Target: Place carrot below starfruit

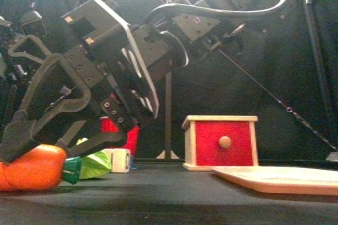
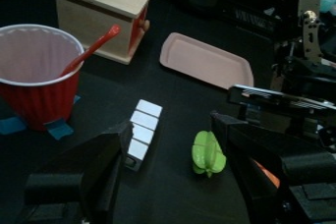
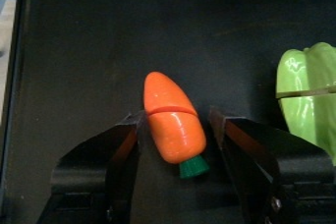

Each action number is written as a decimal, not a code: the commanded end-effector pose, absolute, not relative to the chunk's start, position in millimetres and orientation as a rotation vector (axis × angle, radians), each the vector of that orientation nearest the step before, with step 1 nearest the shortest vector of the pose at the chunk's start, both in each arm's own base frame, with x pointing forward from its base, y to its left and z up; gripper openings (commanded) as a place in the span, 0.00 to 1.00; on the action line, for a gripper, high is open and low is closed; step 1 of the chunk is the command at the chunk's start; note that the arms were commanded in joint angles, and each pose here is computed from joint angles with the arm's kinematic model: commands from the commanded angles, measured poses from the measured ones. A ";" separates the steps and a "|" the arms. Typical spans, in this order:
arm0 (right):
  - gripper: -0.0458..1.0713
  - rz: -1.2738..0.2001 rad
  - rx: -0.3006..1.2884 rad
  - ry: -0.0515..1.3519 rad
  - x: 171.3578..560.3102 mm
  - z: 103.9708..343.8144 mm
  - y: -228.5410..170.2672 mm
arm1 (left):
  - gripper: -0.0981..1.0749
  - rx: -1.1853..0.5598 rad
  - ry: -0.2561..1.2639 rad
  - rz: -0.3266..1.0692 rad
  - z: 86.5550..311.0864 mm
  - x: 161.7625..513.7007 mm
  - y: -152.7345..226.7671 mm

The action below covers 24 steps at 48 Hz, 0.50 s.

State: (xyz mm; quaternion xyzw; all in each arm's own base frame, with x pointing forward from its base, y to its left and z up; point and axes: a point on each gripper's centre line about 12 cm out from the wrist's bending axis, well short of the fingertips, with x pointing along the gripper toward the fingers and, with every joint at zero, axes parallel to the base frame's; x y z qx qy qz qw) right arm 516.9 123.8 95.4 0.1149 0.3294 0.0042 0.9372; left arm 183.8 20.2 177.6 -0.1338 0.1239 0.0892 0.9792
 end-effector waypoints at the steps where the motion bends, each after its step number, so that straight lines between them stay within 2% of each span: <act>1: 0.83 0.024 0.245 0.603 523.8 129.2 124.1 | 0.91 -0.271 0.234 0.180 182.3 186.4 20.8; 24: 0.83 0.025 0.245 0.590 519.5 139.6 121.3 | 0.91 -0.273 0.228 0.180 184.9 187.8 20.9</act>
